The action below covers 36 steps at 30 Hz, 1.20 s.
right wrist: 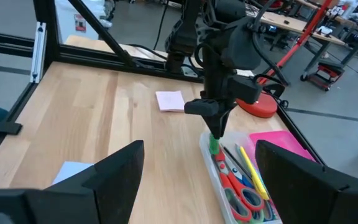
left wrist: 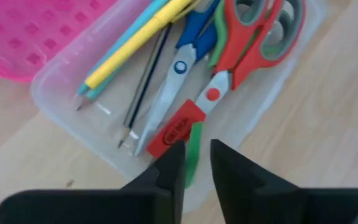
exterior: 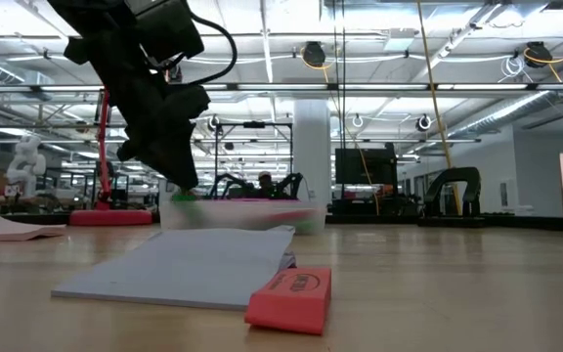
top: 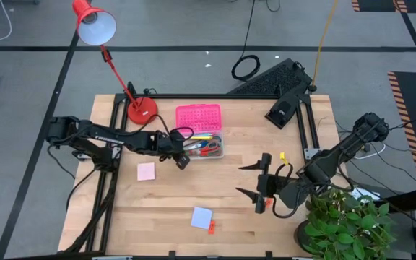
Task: Pack school essentials
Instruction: Put the green eraser into the pink supply box, then put the right orange eraser into the pink supply box
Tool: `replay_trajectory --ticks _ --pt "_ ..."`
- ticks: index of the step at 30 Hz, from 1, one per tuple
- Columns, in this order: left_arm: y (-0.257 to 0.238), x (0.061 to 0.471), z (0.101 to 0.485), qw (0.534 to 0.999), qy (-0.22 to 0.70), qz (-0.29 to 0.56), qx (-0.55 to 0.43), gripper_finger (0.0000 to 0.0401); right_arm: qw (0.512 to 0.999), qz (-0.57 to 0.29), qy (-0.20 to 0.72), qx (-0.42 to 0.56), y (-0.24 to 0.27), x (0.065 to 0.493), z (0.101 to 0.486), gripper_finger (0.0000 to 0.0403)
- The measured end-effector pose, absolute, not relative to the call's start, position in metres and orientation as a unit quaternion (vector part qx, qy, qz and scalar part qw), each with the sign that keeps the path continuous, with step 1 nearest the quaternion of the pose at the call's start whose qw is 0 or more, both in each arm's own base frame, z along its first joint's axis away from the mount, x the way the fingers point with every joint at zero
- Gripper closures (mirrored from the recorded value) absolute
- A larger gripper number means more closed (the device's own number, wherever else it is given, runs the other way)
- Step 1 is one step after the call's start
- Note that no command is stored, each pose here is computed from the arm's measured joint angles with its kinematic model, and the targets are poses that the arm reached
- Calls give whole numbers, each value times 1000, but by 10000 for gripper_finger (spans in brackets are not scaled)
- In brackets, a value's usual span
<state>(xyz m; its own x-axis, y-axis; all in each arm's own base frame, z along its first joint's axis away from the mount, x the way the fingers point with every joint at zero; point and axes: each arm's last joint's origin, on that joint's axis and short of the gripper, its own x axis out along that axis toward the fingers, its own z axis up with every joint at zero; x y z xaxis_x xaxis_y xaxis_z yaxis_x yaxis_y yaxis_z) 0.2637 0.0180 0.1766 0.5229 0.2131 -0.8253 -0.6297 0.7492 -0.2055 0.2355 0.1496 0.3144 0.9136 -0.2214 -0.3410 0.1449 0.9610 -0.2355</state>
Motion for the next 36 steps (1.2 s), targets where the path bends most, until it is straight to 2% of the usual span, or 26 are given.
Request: replay_trajectory --ticks 8,16,22,30,36 --pt "18 263 179 845 424 238 -224 270 973 -94 186 -100 150 235 314 103" --pt "16 256 199 866 402 218 -205 269 976 -99 184 -65 150 235 314 103" --pt "3 249 223 898 350 179 -196 269 977 -54 207 -1 153 236 309 103" --pt "-15 240 252 938 280 115 -170 270 945 -9 325 -23 163 245 271 103" --pt "-22 237 255 944 280 95 -147 270 882 113 451 -71 176 252 231 118"
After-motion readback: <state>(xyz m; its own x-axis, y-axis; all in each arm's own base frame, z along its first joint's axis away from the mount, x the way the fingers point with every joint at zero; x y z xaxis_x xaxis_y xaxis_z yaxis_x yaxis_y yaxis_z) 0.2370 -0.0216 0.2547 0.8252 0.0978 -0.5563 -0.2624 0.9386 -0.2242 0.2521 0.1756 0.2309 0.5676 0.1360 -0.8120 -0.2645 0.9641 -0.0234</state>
